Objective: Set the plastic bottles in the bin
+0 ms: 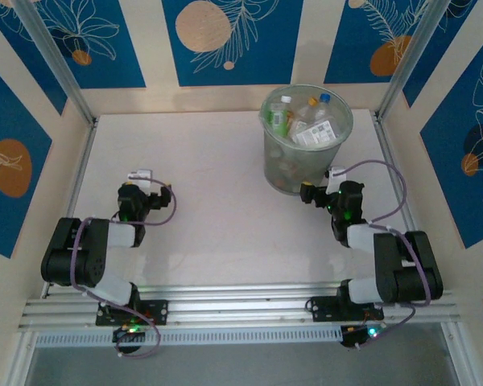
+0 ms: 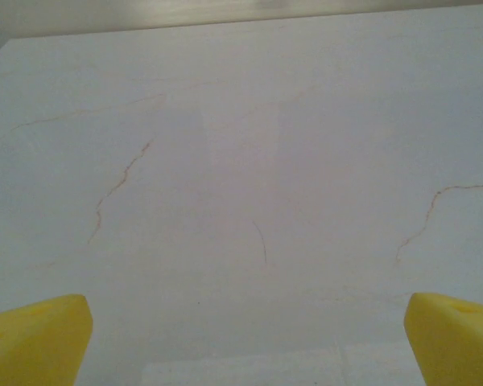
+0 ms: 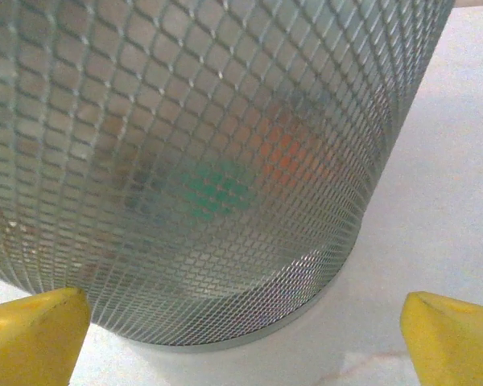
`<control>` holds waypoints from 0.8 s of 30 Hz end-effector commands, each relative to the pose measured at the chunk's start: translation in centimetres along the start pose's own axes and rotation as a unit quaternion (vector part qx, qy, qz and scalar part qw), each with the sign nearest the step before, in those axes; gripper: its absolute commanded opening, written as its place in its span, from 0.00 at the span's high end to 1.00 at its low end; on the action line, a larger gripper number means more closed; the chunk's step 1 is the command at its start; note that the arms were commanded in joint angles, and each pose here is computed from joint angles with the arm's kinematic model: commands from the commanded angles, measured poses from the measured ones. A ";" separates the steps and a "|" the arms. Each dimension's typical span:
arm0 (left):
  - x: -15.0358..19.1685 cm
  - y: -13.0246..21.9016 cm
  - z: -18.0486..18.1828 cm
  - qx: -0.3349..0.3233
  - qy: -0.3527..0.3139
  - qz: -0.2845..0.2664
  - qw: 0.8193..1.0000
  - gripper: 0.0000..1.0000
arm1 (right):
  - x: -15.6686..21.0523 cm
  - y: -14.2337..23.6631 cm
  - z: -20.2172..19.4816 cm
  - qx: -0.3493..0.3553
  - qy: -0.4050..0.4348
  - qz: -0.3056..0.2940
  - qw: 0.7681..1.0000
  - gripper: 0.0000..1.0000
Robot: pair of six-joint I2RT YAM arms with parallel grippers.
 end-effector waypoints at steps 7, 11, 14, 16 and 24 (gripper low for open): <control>-0.4 -0.2 -0.1 0.011 -0.012 -0.004 1.000 0.01 | -0.7 -1.8 -1.3 -0.006 -0.014 -0.006 1.000 0.01; -0.6 -0.4 -0.8 0.034 -0.021 -0.002 0.999 0.00 | -0.8 -1.8 -1.2 -0.006 -0.012 -0.008 1.000 0.01; -0.6 -0.4 -0.8 0.033 -0.021 -0.003 0.999 0.00 | -0.8 -1.8 -1.3 -0.005 -0.013 -0.007 1.000 0.01; -0.6 -0.4 -0.8 0.033 -0.021 -0.003 0.999 0.00 | -0.8 -1.8 -1.2 -0.006 -0.012 -0.008 1.000 0.01; -0.6 -0.4 -0.8 0.033 -0.021 -0.003 0.999 0.00 | -0.7 -1.8 -1.3 -0.004 -0.013 -0.007 1.000 0.01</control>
Point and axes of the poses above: each hand's point on the last joint's axis, 136 mm out from that joint toward the fingers, its own y axis back along the fingers, its own z axis along the line the jaws close on, x = y × z, the point moved 2 cm from there along y, back along the fingers, and after that the axes turned 14 degrees about -y, right-handed, at the moved point
